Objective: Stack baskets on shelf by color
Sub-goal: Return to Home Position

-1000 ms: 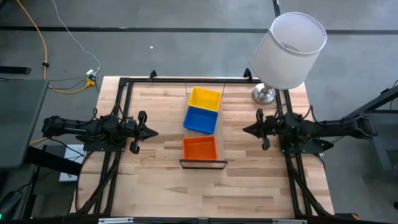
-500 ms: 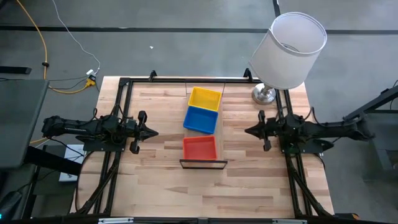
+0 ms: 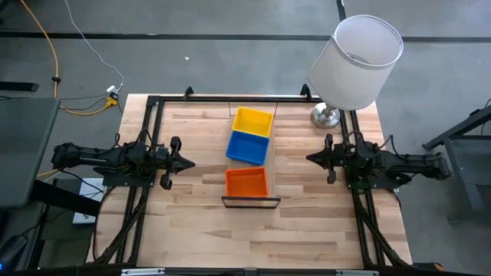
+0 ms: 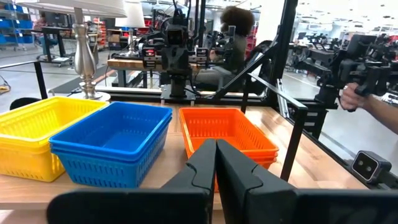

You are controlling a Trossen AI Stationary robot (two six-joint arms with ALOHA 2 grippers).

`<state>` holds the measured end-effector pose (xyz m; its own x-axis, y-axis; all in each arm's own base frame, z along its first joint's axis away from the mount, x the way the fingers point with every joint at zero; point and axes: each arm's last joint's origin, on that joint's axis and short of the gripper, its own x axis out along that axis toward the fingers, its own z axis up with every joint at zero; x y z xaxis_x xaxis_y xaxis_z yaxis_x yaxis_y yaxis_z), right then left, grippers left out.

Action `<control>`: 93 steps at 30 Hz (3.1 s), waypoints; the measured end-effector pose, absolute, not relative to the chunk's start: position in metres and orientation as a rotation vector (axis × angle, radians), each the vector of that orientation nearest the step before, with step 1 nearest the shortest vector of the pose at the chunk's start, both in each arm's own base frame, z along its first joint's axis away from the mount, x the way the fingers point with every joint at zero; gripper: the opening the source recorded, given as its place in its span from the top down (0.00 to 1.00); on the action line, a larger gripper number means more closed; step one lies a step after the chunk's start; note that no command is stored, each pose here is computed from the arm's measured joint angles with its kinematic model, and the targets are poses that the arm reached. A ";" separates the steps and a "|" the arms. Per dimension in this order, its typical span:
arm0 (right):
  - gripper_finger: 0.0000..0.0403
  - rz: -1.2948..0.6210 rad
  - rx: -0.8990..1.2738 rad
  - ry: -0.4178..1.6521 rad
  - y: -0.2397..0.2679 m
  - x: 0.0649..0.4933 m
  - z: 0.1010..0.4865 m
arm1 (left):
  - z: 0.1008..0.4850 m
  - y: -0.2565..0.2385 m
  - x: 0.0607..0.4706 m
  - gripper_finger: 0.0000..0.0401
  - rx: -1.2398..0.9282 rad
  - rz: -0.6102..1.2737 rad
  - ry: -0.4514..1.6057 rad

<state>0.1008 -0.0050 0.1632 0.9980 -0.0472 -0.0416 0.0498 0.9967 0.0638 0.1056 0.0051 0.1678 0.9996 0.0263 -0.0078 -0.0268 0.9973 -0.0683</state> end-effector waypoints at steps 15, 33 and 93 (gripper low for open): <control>1.00 -0.048 0.026 0.053 -0.005 0.101 0.162 | 0.168 0.005 0.106 0.99 -0.068 0.027 0.007; 1.00 -0.048 0.027 0.055 -0.005 0.101 0.162 | 0.168 0.005 0.106 0.99 -0.068 0.027 0.007; 1.00 -0.047 0.027 0.055 -0.005 0.101 0.162 | 0.168 0.005 0.106 0.99 -0.068 0.027 0.007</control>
